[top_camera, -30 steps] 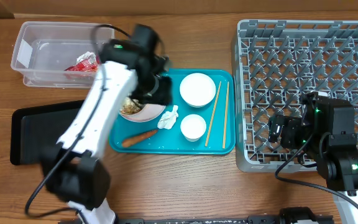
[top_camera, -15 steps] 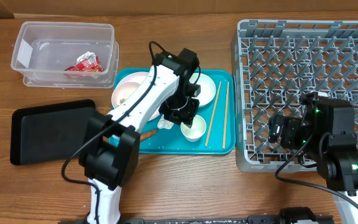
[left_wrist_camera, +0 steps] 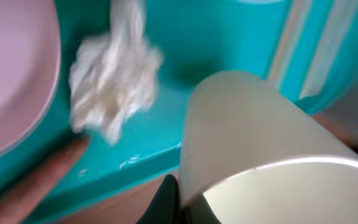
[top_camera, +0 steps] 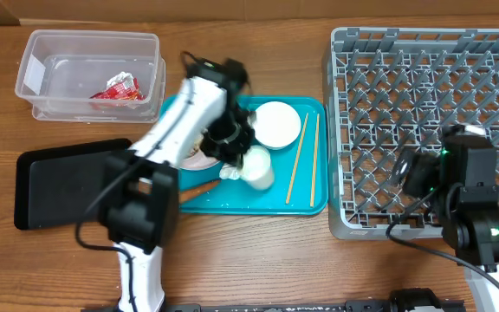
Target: Sort waste into correct bins and load items into the dishwasher
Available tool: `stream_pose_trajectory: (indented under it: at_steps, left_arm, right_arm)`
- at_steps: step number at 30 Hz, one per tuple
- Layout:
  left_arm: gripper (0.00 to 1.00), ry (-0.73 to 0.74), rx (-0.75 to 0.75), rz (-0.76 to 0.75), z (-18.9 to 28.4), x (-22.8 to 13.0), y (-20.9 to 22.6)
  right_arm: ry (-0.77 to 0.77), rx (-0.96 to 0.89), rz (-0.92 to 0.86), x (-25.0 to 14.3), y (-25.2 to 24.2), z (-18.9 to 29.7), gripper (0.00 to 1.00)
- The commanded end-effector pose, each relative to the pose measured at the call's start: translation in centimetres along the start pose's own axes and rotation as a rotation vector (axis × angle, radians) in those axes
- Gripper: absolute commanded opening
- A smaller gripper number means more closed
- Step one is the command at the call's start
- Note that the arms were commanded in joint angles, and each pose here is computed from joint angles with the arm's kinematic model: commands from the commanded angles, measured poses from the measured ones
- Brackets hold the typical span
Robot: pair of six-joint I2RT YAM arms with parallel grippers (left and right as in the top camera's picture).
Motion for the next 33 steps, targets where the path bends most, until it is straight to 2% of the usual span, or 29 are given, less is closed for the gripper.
stream_pose_trajectory:
  at_steps: [1, 4, 6, 8, 12, 17, 33]
  left_arm:
    - [0.04, -0.120, -0.569, -0.100, 7.6, 0.8, -2.3]
    - [0.04, -0.132, -0.953, -0.164, 11.5, 0.8, -3.3]
    - [0.04, -0.128, -1.107, -0.183, 13.3, 0.6, -3.5]
    - [0.04, -0.112, -1.194, -0.192, 14.3, 0.3, -3.8]
    - [0.04, -0.073, -1.278, -0.208, 15.0, -0.4, -4.8]
    - [0.04, -0.014, -1.273, -0.208, 14.4, -1.1, -6.3]
    - [0.04, 0.133, -1.236, -0.281, 12.1, -4.0, -11.5]
  right_arm:
    - [-0.090, 0.027, -0.091, 2.8, -0.1, -0.3, 1.00]
    - [-0.117, 0.409, 0.085, 4.2, 4.5, -1.0, 1.00]
    - [-0.148, 0.732, 0.222, 4.5, 7.9, -0.2, 1.00]
    - [-0.182, 0.994, 0.307, 4.5, 10.3, 0.9, 1.00]
    - [-0.222, 1.282, 0.360, 4.6, 12.1, 2.0, 1.00]
    - [-0.267, 1.405, 0.384, 5.2, 12.7, 2.0, 1.00]
    - [-0.433, 1.427, 0.486, 7.0, 12.9, 2.5, 1.00]
Point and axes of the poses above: each gripper's point midway between its finger pads, its own z axis back along the fingers, its own y axis along the line the jaws close on, x = y × z, the point moved 5 cm from there along z, back along the fingers, and after that the axes turned 11 degrees about z, right-handed, at the moved point
